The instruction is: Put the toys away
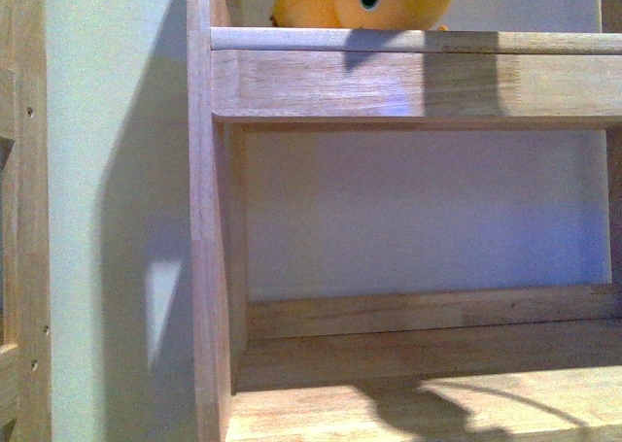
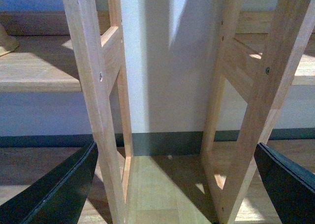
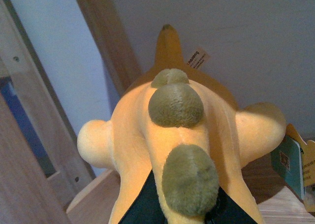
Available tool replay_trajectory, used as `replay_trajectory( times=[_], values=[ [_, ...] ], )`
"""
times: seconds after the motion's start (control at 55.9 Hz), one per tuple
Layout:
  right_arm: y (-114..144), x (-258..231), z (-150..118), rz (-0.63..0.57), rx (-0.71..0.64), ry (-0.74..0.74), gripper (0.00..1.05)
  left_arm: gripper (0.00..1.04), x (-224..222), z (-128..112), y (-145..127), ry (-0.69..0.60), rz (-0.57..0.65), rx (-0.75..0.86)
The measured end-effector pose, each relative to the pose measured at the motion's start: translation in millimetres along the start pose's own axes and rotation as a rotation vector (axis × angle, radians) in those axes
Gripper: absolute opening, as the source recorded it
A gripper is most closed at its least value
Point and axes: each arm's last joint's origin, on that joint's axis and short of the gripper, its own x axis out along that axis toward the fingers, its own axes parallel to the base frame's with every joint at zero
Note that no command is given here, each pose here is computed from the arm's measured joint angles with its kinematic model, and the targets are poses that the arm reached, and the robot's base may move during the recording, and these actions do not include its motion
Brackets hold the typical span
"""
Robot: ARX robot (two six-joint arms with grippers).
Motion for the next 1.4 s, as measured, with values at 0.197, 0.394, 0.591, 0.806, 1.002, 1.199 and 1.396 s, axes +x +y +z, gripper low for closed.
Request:
replay_trajectory(
  times=[0.197,0.394,0.591,0.806,1.002,1.199,1.396],
  values=[
    [-0.3,1.6,-9.6,0.0,0.017,-0.004,0.06,0.98,0.0,0.0,0.0,0.0,0.0,0.0],
    [-8.5,2.1,-18.0,-0.025,0.048,0.007,0.06,0.98,0.0,0.0,0.0,0.0,0.0,0.0],
    [-12.0,2.9,-16.8,-0.036,0.066,0.001,0.06,0.98,0.0,0.0,0.0,0.0,0.0,0.0],
    [-17.3,16.4,-22.4,-0.069,0.091,0.009,0.06,0.98,0.0,0.0,0.0,0.0,0.0,0.0],
    [-16.8,23.5,-26.9,-0.074,0.103,0.008,0.06,0.98,0.0,0.0,0.0,0.0,0.0,0.0],
    [-13.8,24.3,-29.2,-0.077,0.108,0.01,0.06,0.98,0.0,0.0,0.0,0.0,0.0,0.0],
    [-13.0,23.9,-29.5,-0.065,0.103,0.021,0.31,0.98,0.0,0.0,0.0,0.0,0.0,0.0]
  ],
)
